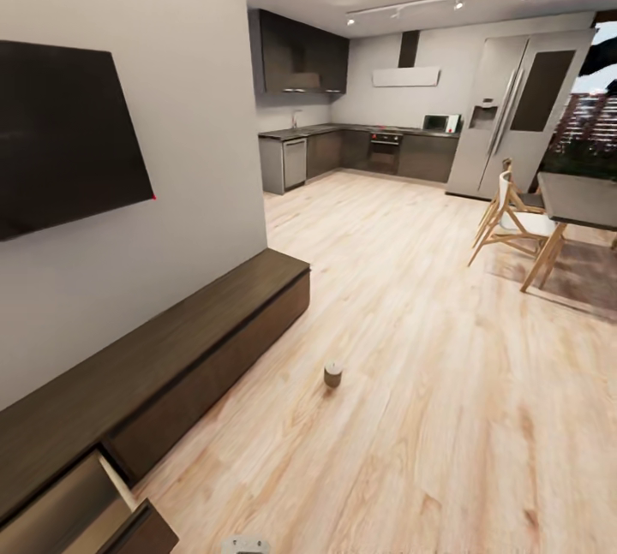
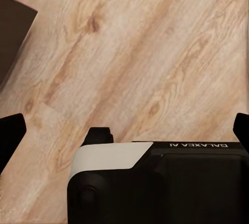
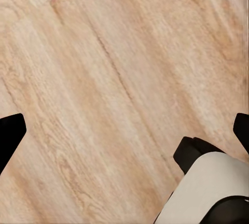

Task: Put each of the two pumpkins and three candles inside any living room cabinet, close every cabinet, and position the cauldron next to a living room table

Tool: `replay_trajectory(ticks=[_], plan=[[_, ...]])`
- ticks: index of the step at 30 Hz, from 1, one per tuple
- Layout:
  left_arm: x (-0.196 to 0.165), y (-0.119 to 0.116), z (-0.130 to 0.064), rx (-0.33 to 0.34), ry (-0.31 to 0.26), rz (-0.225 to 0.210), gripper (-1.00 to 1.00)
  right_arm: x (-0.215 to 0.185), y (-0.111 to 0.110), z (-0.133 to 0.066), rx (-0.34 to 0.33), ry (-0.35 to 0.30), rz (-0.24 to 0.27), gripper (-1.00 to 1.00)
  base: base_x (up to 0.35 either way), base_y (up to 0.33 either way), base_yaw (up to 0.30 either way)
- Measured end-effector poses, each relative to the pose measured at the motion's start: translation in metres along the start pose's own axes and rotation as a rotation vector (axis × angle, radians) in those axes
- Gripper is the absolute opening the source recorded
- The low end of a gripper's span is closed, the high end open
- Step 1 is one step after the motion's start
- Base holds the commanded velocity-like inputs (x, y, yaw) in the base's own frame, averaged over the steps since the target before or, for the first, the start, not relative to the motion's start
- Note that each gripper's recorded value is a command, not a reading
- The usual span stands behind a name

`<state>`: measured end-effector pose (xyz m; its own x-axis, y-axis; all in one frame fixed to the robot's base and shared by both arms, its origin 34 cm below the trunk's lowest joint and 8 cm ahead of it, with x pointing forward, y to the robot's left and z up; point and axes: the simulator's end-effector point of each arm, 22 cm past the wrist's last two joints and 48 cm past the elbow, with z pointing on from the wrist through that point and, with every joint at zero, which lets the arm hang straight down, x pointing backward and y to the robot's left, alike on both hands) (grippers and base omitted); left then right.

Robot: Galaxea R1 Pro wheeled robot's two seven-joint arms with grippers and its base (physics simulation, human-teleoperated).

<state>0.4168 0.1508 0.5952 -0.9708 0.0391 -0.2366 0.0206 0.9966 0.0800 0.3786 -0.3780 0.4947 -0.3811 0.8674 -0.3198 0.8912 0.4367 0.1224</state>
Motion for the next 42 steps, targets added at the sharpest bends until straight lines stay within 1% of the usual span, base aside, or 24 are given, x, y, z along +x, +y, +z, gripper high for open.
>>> replay_trajectory(ticks=[13,14,16,18,19,21,23,24,25,27,28,30,31,34,36,42], plan=[[0.002,0.002,0.001,0.004,0.009,-0.005,1.0,0.0,0.0,0.0,0.001,0.0,-0.006,1.0,0.0,0.0,-0.287],[0.002,0.0,0.001,0.015,0.012,-0.007,1.0,0.0,0.0,0.0,0.001,0.0,-0.007,1.0,0.0,0.0,-0.287],[0.004,-0.011,0.001,0.072,0.022,-0.004,1.0,0.0,0.0,0.0,0.001,0.001,-0.007,1.0,0.0,0.0,-0.287],[0.007,-0.026,-0.001,0.159,0.039,-0.001,1.0,0.0,0.0,0.0,0.0,0.001,-0.008,1.0,0.0,0.0,-0.287],[0.007,-0.029,-0.001,0.198,0.047,-0.008,1.0,0.0,0.0,0.0,0.0,0.001,-0.009,1.0,0.0,0.0,-0.287],[0.005,-0.028,-0.001,0.253,0.055,-0.042,1.0,0.001,0.001,0.0,-0.002,0.001,-0.013,1.0,0.0,0.0,-0.287],[-0.001,-0.019,0.001,0.275,0.053,-0.084,1.0,0.003,0.003,0.0,-0.005,0.002,-0.02,1.0,0.0,0.0,-0.287],[-0.007,-0.01,0.002,0.276,0.045,-0.107,1.0,0.007,0.006,-0.001,-0.011,0.006,-0.051,1.0,0.0,0.0,-0.286],[-0.01,-0.005,0.003,0.273,0.04,-0.117,1.0,0.009,0.009,-0.001,-0.017,0.008,-0.093,1.0,0.0,0.0,-0.266],[-0.015,0.005,0.005,0.257,0.027,-0.125,1.0,0.013,0.015,-0.002,-0.031,0.007,-0.194,1.0,0.009,0.0,-0.186],[-0.017,0.009,0.006,0.245,0.02,-0.124,1.0,0.015,0.017,-0.002,-0.037,0.006,-0.232,1.0,0.036,0.0,-0.123],[-0.021,0.015,0.008,0.228,0.007,-0.117,1.0,0.014,0.021,-0.002,-0.046,0.001,-0.265,1.0,0.132,-0.002,-0.065],[-0.022,0.018,0.009,0.217,0.002,-0.11,1.0,0.012,0.026,-0.003,-0.054,-0.006,-0.278,1.0,0.199,-0.015,-0.04],[-0.019,0.021,0.012,0.198,0.007,-0.097,1.0,0.006,0.039,-0.004,-0.079,-0.027,-0.29,1.0,0.265,-0.067,-0.019],[-0.022,0.023,0.016,0.182,-0.022,-0.1,1.0,0.0,0.051,-0.005,-0.1,-0.045,-0.295,1.0,0.301,-0.152,-0.004],[-0.024,0.023,0.017,0.18,-0.034,-0.101,1.0,-0.001,0.054,-0.005,-0.106,-0.049,-0.296,1.0,0.288,-0.201,0.003]])
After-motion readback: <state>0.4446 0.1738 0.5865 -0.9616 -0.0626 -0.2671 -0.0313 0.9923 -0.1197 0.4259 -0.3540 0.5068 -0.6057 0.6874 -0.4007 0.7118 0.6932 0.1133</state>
